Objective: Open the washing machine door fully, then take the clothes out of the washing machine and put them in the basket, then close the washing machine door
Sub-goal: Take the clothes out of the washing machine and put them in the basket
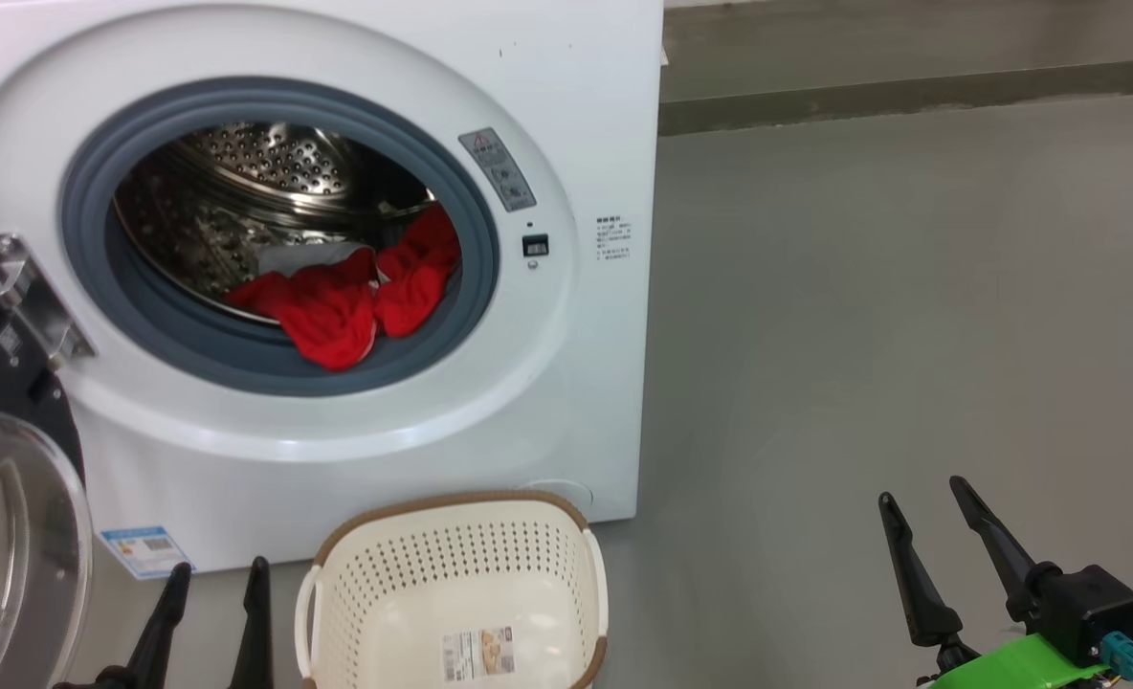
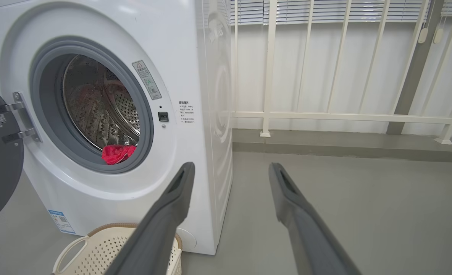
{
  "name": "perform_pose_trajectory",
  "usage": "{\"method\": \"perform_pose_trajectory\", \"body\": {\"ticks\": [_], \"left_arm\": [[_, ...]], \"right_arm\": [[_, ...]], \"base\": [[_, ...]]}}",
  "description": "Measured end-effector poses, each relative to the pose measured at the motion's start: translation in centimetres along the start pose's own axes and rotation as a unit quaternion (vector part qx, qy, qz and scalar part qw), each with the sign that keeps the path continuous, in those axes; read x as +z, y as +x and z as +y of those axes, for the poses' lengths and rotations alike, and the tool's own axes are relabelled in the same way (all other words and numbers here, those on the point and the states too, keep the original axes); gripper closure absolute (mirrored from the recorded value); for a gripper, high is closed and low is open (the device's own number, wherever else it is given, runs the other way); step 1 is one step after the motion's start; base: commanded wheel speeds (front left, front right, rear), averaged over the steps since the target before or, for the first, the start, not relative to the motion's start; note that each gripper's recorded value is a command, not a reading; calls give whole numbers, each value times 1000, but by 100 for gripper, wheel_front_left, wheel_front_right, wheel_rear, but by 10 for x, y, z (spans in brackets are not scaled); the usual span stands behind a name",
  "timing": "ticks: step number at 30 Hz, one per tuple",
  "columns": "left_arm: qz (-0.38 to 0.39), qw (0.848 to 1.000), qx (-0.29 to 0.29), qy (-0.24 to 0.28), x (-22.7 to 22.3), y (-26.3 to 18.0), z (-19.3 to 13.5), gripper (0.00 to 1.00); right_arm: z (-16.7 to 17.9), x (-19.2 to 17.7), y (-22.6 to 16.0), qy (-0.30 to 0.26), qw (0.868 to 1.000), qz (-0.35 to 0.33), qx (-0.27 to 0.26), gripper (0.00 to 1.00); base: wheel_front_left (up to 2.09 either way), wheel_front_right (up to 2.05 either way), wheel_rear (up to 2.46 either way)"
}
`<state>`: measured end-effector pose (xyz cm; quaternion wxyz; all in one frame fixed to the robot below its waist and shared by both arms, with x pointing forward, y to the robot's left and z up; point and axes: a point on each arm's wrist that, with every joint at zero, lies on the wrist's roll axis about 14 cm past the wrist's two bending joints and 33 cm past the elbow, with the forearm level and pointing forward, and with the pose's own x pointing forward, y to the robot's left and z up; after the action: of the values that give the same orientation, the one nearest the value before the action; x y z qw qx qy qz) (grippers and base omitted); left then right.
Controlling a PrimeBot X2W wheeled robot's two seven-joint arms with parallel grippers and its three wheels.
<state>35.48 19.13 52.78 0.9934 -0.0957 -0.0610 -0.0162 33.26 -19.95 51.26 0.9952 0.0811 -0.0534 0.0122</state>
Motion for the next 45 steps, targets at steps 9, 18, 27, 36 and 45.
{"method": "perform_pose_trajectory", "body": {"ticks": [9,18,27,36,45], "left_arm": [[-7,1000,-12,-11,4,0,-5,0],[-9,1000,-10,-15,5,-2,-5,0],[-13,1000,-8,-15,8,-4,-4,0],[-10,1000,0,-14,6,-6,-1,0],[5,1000,22,-15,-5,-2,6,0]], "right_arm": [[2,0,0,2,1000,0,4,0],[4,1,1,1,1000,-1,8,0],[7,4,1,0,1000,-6,14,0],[9,2,3,-1,1000,-3,18,0],[12,-5,8,0,1000,9,24,0]], "base": [[159,-159,0],[38,-38,0],[0,0,0],[0,0,0],[0,0,0]]}}
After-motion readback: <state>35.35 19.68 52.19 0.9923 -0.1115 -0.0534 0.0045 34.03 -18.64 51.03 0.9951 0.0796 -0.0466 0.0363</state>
